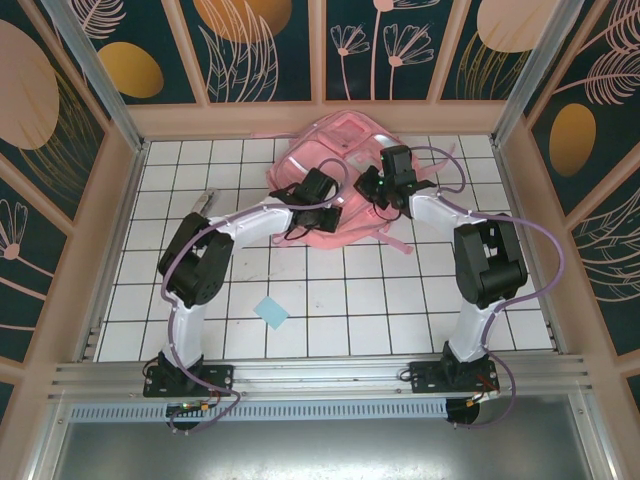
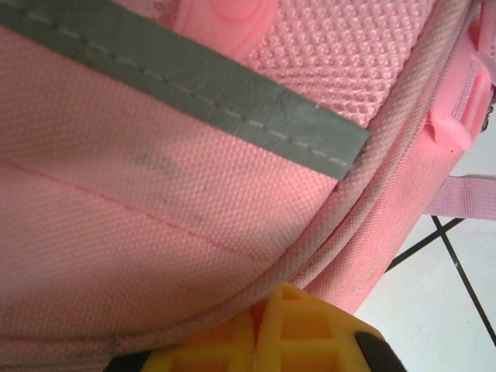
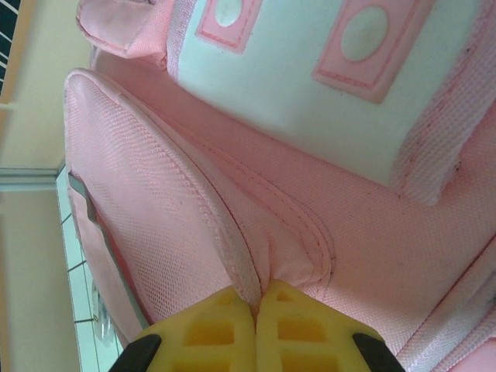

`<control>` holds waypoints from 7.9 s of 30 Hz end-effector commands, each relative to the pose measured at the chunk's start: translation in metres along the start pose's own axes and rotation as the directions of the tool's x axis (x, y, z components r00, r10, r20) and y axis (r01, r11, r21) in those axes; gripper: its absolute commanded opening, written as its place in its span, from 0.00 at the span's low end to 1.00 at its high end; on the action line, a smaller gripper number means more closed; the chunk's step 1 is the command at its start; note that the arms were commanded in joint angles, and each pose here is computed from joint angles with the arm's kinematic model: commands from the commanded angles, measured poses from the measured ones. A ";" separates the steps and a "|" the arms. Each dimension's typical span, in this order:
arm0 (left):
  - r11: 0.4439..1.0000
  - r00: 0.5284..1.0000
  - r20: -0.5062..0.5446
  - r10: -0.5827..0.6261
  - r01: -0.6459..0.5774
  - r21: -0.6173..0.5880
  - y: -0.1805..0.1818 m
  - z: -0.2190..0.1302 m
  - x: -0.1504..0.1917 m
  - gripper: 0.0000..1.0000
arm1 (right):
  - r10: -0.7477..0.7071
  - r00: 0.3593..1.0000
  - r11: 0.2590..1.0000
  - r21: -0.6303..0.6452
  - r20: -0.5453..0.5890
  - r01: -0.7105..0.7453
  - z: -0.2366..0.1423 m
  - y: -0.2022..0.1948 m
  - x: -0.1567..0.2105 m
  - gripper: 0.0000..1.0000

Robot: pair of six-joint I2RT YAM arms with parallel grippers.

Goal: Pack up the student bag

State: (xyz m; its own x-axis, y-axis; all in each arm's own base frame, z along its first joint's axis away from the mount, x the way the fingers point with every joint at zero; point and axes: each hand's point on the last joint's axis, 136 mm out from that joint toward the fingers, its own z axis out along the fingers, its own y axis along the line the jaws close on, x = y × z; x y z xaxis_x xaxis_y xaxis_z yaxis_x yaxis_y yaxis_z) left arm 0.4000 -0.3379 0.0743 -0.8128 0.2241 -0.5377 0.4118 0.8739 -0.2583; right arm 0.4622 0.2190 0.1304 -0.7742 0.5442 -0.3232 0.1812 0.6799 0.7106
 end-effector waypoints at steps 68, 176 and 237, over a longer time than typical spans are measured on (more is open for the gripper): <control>0.974 0.987 -0.087 -0.138 0.151 0.167 -0.033 -0.035 0.030 0.00 | 0.134 0.990 0.981 -0.147 0.053 -0.125 -0.041 -0.025 0.003 0.00; 0.962 0.939 0.254 -0.232 0.260 -0.080 0.063 -0.081 -0.043 0.60 | -0.309 0.951 0.951 0.021 0.021 0.308 -0.063 0.013 0.019 0.58; 0.718 0.612 0.487 -0.623 0.694 0.048 0.230 -0.185 0.018 0.98 | -0.800 0.131 0.246 -0.122 -0.586 0.961 -0.006 -0.030 0.386 0.36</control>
State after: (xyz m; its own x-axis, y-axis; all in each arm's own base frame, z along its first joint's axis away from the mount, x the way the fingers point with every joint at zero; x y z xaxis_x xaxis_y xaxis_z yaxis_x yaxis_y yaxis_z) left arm 0.4043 -0.0516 0.1468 -0.5647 -0.6064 -0.5598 -0.2646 0.7755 -0.5732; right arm 0.1371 0.4428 0.0170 -0.5471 -0.7643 -0.3414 -0.8159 0.5780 0.0133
